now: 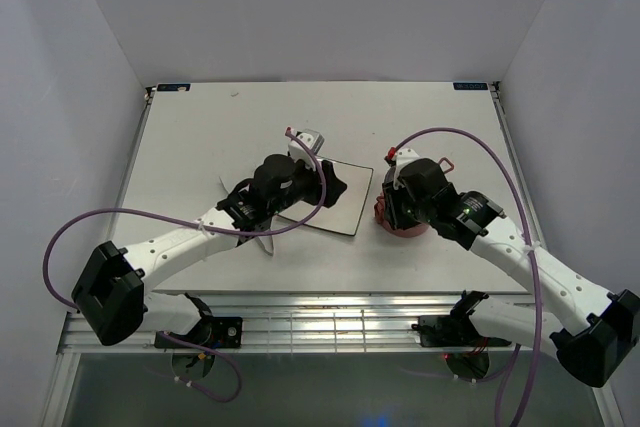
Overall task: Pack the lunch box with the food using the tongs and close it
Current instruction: Close the box lid on the packing box.
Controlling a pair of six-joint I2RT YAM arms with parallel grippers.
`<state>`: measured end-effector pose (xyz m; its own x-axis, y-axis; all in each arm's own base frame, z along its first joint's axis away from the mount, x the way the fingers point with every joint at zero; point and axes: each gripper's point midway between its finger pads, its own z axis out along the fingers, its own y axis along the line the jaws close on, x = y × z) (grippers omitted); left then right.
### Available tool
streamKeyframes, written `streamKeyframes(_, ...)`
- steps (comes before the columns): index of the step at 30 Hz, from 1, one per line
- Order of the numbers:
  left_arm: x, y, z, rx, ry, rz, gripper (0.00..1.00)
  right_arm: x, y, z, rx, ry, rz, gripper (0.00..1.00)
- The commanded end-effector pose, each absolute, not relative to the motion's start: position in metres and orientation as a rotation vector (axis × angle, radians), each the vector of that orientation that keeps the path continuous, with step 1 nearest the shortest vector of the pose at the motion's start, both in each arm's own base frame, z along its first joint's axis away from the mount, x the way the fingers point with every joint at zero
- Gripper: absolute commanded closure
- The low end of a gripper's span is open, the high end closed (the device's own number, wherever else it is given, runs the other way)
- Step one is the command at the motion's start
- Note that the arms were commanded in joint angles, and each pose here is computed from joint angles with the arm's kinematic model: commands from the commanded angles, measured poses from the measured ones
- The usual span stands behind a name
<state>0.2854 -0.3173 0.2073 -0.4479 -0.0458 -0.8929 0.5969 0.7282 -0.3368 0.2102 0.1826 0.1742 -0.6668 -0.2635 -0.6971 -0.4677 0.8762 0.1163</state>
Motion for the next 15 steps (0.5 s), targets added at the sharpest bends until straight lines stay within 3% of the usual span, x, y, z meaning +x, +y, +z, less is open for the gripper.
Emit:
streamKeyframes(1,0.287,-0.306,0.217,0.384,1.883,-0.768,0.28,0.218,0.193,0.181,-0.512,2.295,0.400,0.67)
streamKeyframes(15,0.291,-0.303,0.213,0.372,1.892,-0.750,0.28,0.233,0.199,0.180,-0.488,2.272,0.383,0.68)
